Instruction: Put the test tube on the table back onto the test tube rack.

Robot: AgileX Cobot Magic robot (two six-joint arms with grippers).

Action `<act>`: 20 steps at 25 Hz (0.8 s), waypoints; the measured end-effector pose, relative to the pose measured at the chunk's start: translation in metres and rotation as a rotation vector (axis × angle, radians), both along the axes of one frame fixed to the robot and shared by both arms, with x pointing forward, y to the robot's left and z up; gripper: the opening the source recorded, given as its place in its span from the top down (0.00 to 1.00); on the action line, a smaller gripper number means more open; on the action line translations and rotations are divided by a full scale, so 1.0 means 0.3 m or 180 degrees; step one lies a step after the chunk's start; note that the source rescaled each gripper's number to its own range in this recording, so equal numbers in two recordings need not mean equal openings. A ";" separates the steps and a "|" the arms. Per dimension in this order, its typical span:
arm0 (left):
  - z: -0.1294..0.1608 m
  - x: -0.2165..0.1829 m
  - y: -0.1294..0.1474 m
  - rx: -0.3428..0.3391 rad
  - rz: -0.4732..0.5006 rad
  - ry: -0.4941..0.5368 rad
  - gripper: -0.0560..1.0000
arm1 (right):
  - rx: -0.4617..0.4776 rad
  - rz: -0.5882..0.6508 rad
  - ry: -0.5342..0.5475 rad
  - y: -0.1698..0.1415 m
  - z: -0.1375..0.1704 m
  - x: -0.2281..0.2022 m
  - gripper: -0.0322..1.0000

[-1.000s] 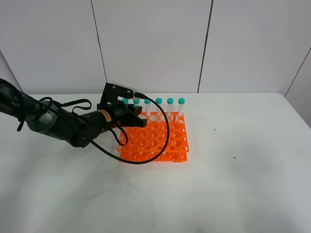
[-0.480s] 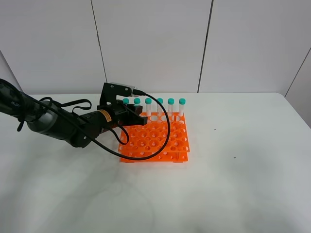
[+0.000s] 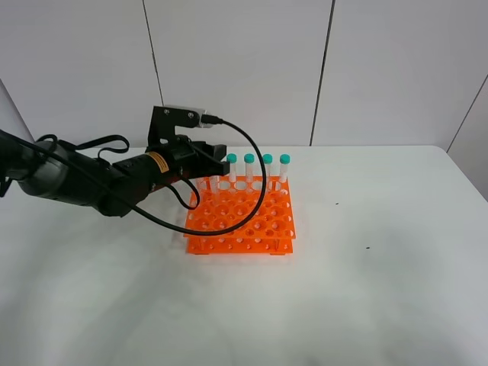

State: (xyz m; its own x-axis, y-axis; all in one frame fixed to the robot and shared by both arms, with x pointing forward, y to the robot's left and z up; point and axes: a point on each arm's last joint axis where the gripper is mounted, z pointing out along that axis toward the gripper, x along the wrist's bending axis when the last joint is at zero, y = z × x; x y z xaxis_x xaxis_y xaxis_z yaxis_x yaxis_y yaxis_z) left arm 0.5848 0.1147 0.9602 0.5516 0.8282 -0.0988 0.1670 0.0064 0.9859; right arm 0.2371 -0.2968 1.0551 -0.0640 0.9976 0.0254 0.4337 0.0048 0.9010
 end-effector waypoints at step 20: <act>0.393 -0.056 0.147 0.1084 0.0625 0.1469 0.00 | 0.0000 0.0000 0.0000 0.000 0.000 0.000 0.00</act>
State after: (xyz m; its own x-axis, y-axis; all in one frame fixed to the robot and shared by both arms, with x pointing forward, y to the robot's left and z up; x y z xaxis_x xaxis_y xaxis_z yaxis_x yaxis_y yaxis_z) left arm 0.5679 0.1588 1.0782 0.3486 0.9373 -0.0029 0.6055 -0.2229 0.7640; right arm 0.2371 -0.2968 1.0551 -0.0640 0.9976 0.0254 0.4337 0.0048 0.9010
